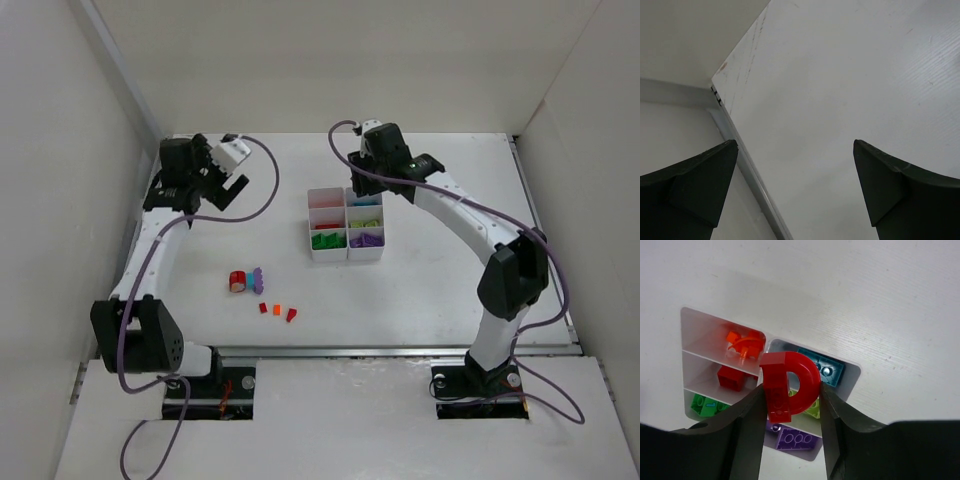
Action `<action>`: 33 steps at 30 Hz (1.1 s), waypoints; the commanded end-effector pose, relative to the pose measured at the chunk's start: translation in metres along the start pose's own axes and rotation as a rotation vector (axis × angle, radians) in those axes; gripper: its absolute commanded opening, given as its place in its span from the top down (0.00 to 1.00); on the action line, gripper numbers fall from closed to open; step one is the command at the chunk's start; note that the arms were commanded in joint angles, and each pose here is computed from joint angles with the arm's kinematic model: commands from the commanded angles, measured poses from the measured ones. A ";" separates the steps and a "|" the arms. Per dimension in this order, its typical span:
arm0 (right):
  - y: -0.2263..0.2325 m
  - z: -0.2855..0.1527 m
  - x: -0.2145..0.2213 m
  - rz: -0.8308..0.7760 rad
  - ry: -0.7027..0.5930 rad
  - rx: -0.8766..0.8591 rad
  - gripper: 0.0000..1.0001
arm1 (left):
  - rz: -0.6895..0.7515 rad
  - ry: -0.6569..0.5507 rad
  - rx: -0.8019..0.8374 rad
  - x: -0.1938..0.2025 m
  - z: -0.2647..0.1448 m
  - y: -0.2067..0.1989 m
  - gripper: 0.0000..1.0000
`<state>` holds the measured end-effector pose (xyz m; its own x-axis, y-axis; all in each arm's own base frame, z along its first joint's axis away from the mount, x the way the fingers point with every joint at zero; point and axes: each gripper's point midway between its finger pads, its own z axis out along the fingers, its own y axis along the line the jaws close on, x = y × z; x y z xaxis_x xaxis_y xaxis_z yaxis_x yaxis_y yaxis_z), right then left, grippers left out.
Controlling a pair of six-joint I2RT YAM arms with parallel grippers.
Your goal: Sort the legos into containers by color
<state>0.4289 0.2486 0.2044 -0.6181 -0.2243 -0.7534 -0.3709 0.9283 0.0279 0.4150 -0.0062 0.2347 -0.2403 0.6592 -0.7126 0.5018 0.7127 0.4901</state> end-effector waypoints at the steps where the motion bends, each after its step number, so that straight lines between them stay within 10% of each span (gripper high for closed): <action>1: -0.012 -0.016 -0.034 0.046 -0.133 0.019 1.00 | 0.055 -0.024 -0.076 -0.037 0.007 0.018 0.00; 23: -0.123 -0.049 -0.026 0.182 -0.225 0.209 1.00 | -0.213 0.288 -0.461 -0.036 0.063 -0.028 0.00; 33: -0.125 -0.056 -0.009 0.201 -0.211 0.227 1.00 | -0.321 0.196 -0.263 -0.056 0.065 -0.066 0.00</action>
<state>0.4415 0.1198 0.2119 -0.5809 -0.0263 -0.8136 -0.0967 0.9946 0.0368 0.4531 -0.0891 0.1755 -0.5764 0.4836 -0.6587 0.1785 0.8611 0.4760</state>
